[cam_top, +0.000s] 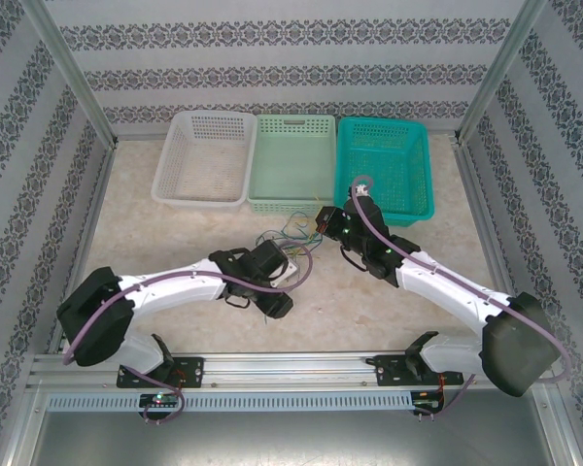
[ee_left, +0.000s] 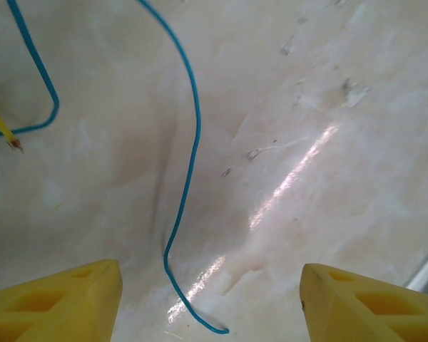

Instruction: Untangle the cables

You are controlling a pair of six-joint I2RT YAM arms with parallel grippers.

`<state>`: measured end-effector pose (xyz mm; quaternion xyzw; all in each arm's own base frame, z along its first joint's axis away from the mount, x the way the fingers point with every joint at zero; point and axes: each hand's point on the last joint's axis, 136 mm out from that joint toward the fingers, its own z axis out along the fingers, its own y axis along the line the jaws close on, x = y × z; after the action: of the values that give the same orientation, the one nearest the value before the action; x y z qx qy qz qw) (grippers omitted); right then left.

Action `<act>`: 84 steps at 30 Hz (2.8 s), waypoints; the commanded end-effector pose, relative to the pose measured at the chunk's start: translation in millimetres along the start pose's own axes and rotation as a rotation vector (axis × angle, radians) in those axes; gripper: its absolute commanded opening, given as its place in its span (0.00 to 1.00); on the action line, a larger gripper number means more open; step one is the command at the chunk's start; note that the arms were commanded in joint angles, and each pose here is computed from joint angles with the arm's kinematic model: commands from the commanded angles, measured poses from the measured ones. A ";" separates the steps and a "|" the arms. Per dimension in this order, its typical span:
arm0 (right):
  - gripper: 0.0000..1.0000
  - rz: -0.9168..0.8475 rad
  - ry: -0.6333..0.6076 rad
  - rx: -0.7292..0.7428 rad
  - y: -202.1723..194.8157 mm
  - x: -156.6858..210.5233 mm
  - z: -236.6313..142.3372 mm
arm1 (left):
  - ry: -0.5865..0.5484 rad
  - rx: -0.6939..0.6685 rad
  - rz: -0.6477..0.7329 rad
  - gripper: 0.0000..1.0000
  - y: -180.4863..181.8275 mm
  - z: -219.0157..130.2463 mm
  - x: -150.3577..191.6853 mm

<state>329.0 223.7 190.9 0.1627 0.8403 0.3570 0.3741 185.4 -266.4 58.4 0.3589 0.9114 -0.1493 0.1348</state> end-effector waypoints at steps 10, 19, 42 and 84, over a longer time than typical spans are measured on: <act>0.00 0.122 -0.070 -0.049 12.9 -14.2 -16.1 | 0.000 -0.210 -0.075 0.65 27.0 37.7 -9.0; 0.00 0.120 -0.071 -0.069 17.1 -15.8 -22.0 | -0.054 -0.217 -0.069 0.35 29.1 55.2 -23.6; 0.00 0.067 -0.090 0.405 -117.4 9.1 -22.7 | -0.374 0.081 0.263 0.10 -31.0 -121.0 -17.1; 0.00 -0.124 -0.178 -0.228 87.6 -43.1 -54.4 | -0.581 -0.275 0.064 0.78 30.8 -92.0 -136.9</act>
<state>318.6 220.0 258.5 0.1626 0.7938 0.3933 0.4345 266.8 -304.2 157.1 0.3292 0.8471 -0.1452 0.3911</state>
